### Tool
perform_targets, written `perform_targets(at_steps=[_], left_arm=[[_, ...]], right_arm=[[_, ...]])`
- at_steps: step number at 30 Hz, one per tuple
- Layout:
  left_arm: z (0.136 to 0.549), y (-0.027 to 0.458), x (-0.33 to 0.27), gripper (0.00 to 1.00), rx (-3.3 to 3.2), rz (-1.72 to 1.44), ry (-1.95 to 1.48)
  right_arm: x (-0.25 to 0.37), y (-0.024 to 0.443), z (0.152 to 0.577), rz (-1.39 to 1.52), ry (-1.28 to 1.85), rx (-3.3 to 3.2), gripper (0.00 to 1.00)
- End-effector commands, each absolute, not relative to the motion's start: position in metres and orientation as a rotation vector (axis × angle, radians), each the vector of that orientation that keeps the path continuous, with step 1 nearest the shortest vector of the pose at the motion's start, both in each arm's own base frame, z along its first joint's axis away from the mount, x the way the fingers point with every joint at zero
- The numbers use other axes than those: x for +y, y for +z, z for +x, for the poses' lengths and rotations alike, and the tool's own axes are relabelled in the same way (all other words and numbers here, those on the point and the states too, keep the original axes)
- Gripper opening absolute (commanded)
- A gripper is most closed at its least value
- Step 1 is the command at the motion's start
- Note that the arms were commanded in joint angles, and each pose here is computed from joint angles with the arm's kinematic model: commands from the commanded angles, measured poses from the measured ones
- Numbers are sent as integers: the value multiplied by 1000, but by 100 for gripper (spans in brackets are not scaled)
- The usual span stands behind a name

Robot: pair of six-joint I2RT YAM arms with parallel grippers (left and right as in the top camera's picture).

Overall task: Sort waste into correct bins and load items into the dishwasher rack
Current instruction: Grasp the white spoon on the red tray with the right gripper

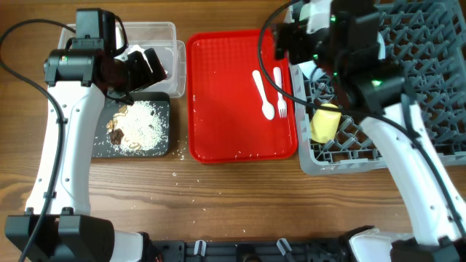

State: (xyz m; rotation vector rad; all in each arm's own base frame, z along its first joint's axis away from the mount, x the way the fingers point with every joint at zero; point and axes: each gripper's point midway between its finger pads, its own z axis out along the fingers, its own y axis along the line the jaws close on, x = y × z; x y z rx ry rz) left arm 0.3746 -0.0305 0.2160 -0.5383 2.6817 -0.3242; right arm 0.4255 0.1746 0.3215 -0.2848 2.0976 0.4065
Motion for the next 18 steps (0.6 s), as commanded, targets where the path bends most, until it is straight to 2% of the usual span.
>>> perform_targets(at_steps=[1,4,5,7,12,16,18], left_arm=[[375,216,-29,100,2681,-533,-326],[375,216,-29,100,2681,-533,-326],[375,216,-29,100,2681,-533,-326],[375,216,-29,100,2681,-533,-326],[375,216,-29,100,2681,-533,-326],[375,216,-29,100,2681,-533,-326],[375,216,-29,100,2681,-533,-326]], right_arm=[[221,208,412,-316,564,2448,86],[210,122,409,-286,384,2693,85],[204,88,408,-275,315,2774,76],[196,49,405,-218,239,2871,70],[183,-9,399,-188,106,2983,52],[178,-17,400,-158,62,2990,49],[182,-20,391,-159,101,3027,36]])
